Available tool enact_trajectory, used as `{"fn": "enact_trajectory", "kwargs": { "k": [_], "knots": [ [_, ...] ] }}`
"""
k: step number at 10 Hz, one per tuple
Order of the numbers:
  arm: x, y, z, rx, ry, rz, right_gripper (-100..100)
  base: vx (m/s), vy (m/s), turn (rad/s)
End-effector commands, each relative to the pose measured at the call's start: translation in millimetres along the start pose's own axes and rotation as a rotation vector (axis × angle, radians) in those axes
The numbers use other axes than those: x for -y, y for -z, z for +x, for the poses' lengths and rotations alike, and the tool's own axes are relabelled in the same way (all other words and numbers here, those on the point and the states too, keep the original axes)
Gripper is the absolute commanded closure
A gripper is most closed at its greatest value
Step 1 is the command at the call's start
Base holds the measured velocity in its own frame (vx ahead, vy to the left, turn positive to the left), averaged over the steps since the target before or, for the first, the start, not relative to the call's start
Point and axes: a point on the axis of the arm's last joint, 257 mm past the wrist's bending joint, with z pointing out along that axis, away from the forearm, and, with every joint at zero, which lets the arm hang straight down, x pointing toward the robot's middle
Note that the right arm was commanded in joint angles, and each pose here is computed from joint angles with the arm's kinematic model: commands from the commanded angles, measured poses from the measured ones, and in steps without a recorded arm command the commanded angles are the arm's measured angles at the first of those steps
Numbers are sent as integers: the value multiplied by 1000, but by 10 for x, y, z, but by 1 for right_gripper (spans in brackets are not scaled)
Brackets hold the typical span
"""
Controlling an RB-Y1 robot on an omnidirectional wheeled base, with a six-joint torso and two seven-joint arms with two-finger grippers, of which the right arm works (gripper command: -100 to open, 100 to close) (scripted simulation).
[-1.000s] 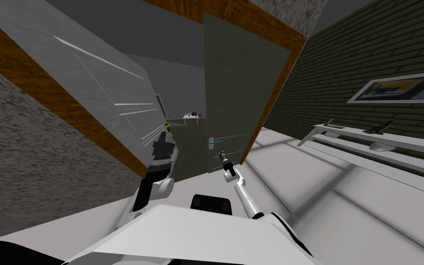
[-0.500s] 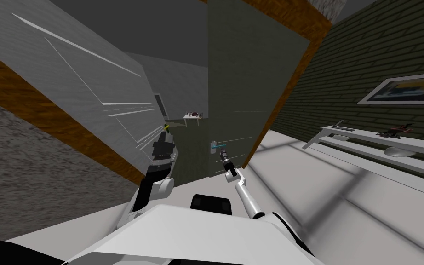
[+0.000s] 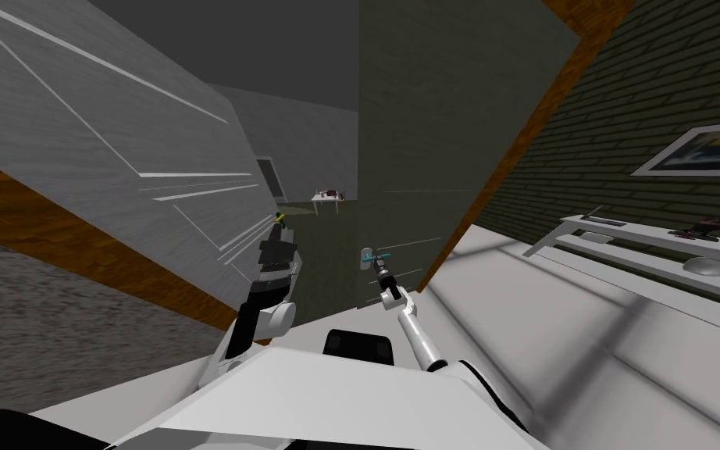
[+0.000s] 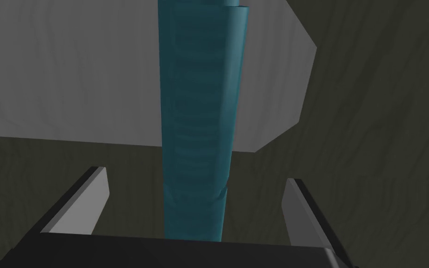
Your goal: Push the door open
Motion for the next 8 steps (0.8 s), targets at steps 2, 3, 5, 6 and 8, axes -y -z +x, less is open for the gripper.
{"fn": "enact_trajectory", "kwargs": {
  "k": [2, 3, 5, 6, 8],
  "knots": [
    [3, 2, -4, 0, 1, 1, 100, -15, -8, 3],
    [3, 2, -4, 0, 1, 1, 100, -11, -9, 15],
    [3, 2, -4, 0, 1, 1, 100, 0, 0, 0],
    [3, 2, -4, 0, 1, 1, 100, 0, 0, 0],
    [-26, -9, -139, 20, 10, -3, 100, 107, 59, -29]
  ]
}}
